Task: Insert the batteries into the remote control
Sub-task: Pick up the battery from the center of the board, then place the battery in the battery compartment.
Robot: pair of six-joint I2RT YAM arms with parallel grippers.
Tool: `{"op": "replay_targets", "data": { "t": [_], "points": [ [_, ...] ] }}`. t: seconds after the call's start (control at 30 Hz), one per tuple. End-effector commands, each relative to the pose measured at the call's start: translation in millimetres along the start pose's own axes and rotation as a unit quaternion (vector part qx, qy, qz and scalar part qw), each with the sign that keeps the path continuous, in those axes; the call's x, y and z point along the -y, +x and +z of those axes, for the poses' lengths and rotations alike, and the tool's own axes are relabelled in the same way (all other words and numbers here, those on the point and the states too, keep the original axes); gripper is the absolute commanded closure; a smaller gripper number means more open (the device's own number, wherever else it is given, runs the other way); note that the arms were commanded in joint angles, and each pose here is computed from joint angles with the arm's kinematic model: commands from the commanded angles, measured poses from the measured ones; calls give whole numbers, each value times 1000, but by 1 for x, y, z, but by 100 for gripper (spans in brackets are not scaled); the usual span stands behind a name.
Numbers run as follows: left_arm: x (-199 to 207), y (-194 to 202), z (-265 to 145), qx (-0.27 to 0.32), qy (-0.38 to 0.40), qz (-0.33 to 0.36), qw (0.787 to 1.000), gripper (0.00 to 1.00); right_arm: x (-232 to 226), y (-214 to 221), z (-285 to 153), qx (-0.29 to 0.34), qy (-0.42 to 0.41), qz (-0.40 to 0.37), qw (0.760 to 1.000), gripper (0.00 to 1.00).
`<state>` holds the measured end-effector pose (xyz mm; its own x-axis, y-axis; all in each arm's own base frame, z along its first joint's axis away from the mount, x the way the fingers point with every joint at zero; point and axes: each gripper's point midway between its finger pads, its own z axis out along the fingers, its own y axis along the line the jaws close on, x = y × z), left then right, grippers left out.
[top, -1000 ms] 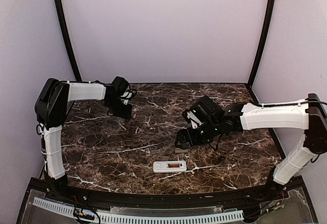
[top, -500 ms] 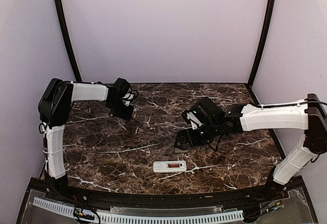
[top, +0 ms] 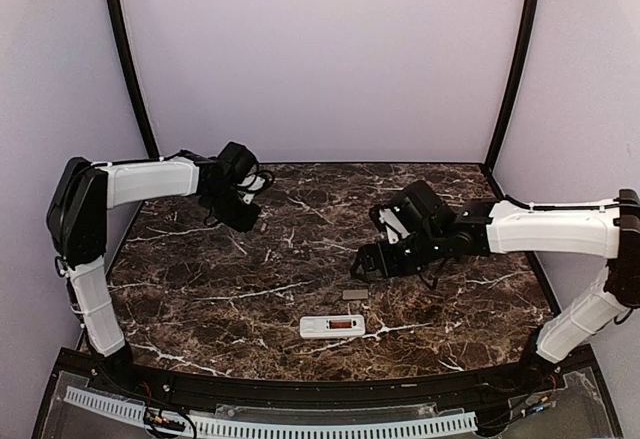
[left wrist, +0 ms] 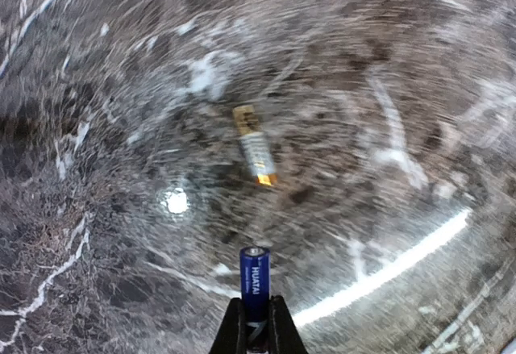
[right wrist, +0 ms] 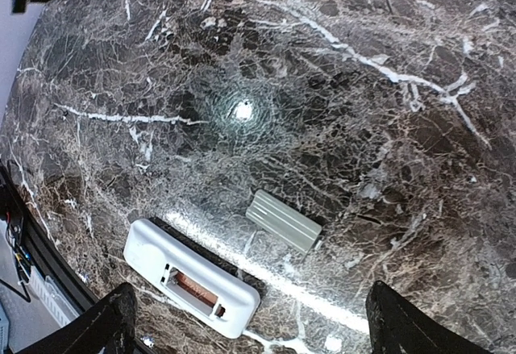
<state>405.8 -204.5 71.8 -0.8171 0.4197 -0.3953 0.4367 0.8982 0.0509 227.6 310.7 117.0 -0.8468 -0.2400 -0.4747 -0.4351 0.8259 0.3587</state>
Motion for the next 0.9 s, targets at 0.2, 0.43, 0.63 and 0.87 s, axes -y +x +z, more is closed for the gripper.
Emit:
{"op": "replay_targets", "data": {
  "t": [0.2,0.43,0.63,0.87],
  "points": [
    [213,66,-93,69,209,331,918,100,44,-18,-41,58,44,21,997,2],
    [272,91,-62,8,189,449,873,100,53,-7,-48,66,44,37,996,2],
    [292,103,-57,-5,210,468,858,100,59,1,-52,73,43,45,995,1],
    [304,112,-53,-14,215,472,855,100,60,0,-45,69,40,43,996,1]
  ]
}}
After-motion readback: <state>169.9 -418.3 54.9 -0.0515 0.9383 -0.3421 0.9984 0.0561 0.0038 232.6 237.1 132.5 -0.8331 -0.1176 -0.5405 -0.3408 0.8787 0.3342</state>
